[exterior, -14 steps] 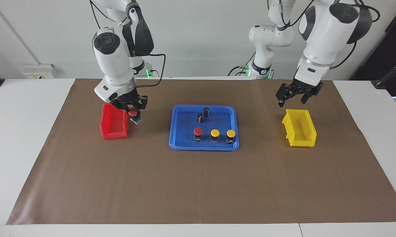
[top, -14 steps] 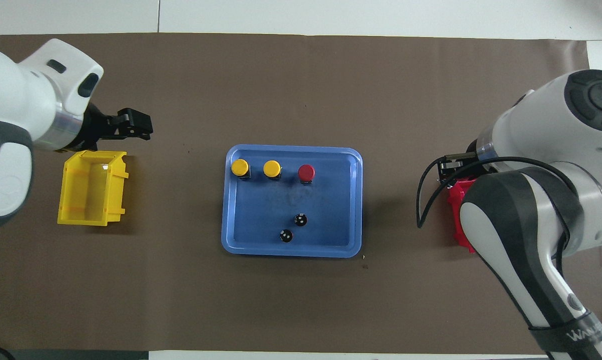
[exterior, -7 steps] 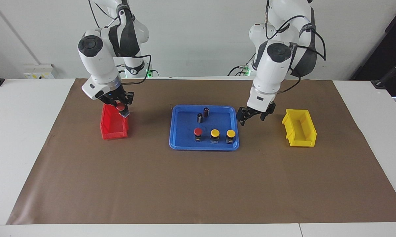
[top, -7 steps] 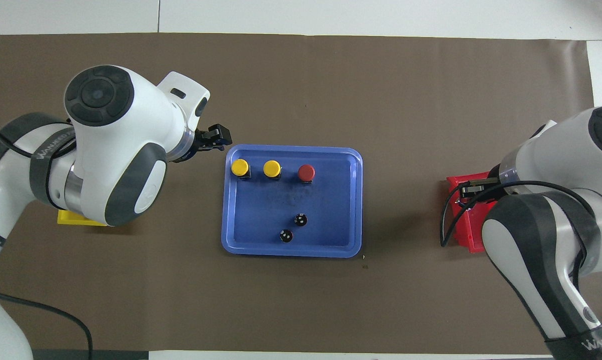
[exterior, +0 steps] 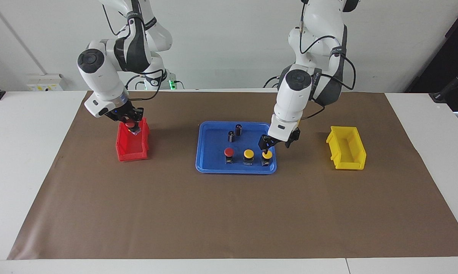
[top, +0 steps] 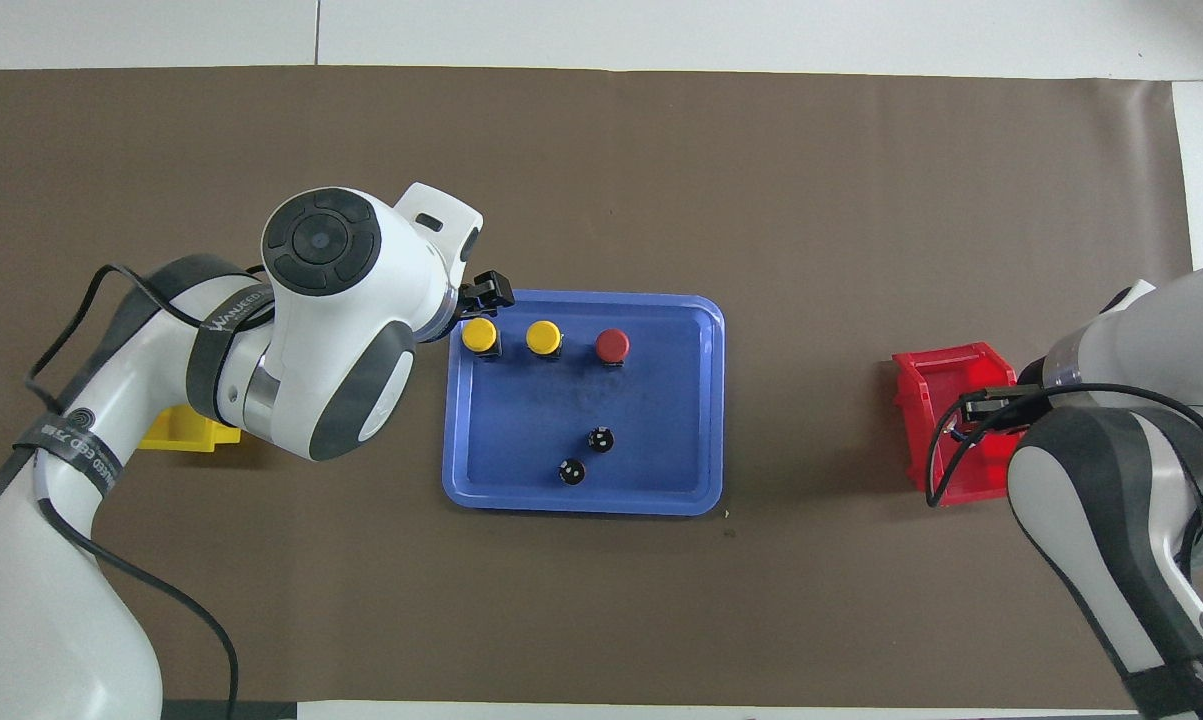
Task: Sort red and yellow buttons by color
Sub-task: 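Grasp the yellow button nearest the yellow bin with the left gripper, then drop the yellow button into the yellow bin while the right gripper releases red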
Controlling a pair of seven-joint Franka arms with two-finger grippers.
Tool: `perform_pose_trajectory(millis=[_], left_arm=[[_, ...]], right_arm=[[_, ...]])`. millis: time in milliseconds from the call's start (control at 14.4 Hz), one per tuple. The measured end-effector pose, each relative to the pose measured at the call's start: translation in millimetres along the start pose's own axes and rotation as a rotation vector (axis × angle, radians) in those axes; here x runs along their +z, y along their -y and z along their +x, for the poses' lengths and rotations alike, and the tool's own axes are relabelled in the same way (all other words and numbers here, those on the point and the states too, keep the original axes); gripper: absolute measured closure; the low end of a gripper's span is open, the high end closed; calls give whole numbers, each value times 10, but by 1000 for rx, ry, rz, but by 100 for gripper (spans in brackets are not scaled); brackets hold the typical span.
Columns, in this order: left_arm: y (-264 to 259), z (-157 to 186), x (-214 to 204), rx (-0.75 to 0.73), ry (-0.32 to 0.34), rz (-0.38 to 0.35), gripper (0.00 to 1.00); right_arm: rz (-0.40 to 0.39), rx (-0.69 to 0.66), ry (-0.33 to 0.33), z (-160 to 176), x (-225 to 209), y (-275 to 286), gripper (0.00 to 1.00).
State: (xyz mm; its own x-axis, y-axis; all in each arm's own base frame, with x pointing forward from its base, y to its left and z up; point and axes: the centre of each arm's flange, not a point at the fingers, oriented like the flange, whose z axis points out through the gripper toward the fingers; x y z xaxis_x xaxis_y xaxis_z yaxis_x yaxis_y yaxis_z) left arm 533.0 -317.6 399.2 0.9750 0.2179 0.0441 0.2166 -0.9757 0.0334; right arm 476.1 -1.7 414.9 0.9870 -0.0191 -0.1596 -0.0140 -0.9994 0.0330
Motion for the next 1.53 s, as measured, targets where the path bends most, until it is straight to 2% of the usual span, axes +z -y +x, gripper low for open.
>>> perform_pose_trajectory(millis=[417,556,625,764,833,972,1111,1319,1528], left_arm=[[-131,-86,310,-17,15,13,4],[-146,-90,398,-35,20,18,15],[-148,-91,421,-41,22,21,15],[-149,-91,425,-45,22,21,32],[-149,-91,425,-47,22,21,32],[-149,-91,425,-49,22,21,48],[-149,-89,422,-52,21,21,58],[-151,-82,347,-55,33,34,59],[-78,19,-203,-77,62,70,59]], right_arm=[[8,-25,-7,-103,295,-226,58],[8,-29,-12,-142,456,-208,58],[8,-30,-11,-164,526,-199,58],[8,-32,-7,-188,591,-192,58],[8,-35,-5,-195,607,-191,58],[7,-46,-19,-195,640,-189,58],[7,-49,-34,-206,700,-186,58],[7,-51,-34,-219,729,-184,56],[7,-52,-36,-221,720,-185,53]])
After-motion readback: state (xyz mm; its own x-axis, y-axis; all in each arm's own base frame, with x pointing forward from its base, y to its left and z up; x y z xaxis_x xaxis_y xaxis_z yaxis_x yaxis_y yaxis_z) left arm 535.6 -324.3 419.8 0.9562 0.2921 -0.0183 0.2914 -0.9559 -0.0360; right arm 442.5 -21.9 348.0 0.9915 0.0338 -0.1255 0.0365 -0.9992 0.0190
